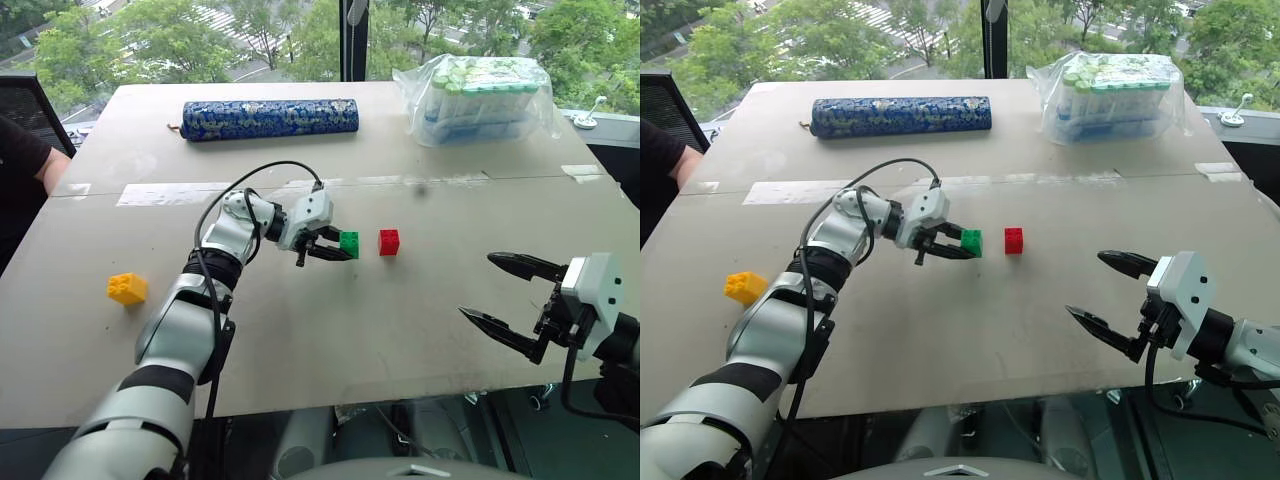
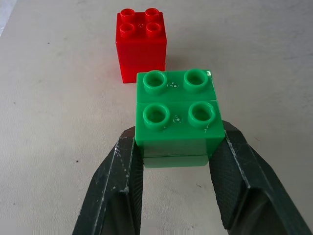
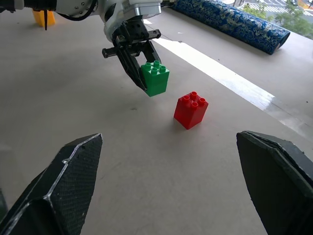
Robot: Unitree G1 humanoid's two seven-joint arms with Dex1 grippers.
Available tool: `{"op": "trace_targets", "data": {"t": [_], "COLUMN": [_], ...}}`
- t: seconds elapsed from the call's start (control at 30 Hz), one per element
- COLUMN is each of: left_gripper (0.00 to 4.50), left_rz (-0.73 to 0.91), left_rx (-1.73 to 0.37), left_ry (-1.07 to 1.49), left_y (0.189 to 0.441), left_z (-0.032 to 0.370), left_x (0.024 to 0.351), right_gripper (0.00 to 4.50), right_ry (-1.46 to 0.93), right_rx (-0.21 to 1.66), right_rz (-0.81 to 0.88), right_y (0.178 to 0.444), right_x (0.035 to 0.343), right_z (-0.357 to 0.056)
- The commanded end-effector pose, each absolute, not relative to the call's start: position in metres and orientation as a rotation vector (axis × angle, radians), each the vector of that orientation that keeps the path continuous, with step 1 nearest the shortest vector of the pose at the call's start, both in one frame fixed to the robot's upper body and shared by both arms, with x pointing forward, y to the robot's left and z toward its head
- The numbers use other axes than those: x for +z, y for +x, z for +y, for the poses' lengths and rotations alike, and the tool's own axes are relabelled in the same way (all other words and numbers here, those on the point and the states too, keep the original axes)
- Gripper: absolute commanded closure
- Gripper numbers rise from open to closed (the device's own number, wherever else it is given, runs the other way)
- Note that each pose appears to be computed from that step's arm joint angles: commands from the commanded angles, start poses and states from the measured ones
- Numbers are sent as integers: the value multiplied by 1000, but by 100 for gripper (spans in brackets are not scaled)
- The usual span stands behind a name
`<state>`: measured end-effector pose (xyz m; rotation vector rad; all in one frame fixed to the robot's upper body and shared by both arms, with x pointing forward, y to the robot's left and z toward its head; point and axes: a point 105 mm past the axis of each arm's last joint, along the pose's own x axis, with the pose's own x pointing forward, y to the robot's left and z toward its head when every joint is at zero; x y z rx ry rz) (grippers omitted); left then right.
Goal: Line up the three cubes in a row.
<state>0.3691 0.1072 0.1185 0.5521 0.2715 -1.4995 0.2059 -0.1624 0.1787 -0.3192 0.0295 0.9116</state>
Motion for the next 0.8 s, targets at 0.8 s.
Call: {"op": "trace_targets", "data": {"t": [0.8], "left_gripper": [271], "left_rz": [264], "left_rx": [-1424], "left_ry": [602], "left_y": [381], "left_z": [117], "left_x": [126], "right_gripper": [0], "right_ry": [-366], "right_rx": [935], "right_rz": [-15], "right_y": [198], "right_x": [189], "right_z": [-166]}}
